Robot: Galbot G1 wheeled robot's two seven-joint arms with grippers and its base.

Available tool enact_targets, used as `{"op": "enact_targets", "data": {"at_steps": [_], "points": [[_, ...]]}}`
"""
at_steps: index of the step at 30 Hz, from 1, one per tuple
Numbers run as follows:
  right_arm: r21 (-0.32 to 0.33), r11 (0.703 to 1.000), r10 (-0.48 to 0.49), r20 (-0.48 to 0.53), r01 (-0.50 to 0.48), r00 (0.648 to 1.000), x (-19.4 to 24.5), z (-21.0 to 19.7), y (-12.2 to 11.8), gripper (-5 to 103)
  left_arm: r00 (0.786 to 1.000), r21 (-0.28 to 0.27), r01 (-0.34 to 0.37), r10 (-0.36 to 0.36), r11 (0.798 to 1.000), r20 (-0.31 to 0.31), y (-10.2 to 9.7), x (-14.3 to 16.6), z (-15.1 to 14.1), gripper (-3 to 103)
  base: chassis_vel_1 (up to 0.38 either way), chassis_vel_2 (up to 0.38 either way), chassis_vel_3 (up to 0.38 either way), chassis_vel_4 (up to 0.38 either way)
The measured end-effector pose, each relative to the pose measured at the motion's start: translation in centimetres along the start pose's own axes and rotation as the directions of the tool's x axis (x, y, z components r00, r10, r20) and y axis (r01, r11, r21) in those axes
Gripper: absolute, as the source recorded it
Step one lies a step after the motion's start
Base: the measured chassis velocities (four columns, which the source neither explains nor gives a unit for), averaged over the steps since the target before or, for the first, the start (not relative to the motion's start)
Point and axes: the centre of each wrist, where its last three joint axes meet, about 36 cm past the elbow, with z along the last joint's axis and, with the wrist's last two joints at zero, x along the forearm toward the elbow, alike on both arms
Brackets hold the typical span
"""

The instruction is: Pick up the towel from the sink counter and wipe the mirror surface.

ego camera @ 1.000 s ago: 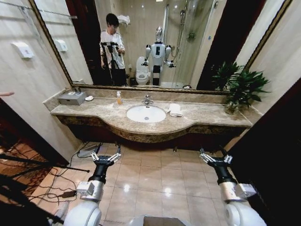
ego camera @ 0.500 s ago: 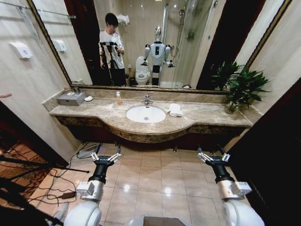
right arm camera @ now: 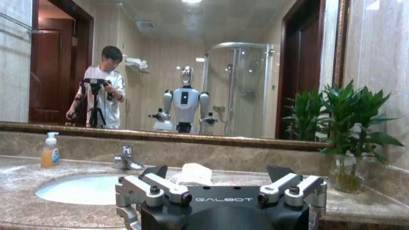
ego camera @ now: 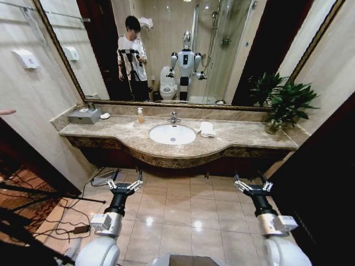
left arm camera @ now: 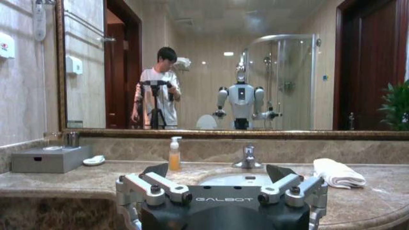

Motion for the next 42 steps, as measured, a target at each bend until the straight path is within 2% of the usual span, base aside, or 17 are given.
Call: {"op": "enact_targets", "data": {"at_steps": [26, 42], "points": [[-0.043, 0.999, -0.013, -0.017, 0.013, 1.000, -0.1, 1.8, -0.3, 100, 1.000, 0.000, 0.000, 0.000, 1.000, 0.000, 0.0, 0.0, 0.0, 100, 0.000, 0.000, 0.000, 0.000], [-0.043, 0.998, -0.041, -0.034, 0.039, 0.999, -0.4, 3.0, -0.1, 100, 1.000, 0.000, 0.000, 0.000, 1.000, 0.000, 0.0, 0.0, 0.0, 100, -0.064, 0.068, 0.058, -0.065]]}}
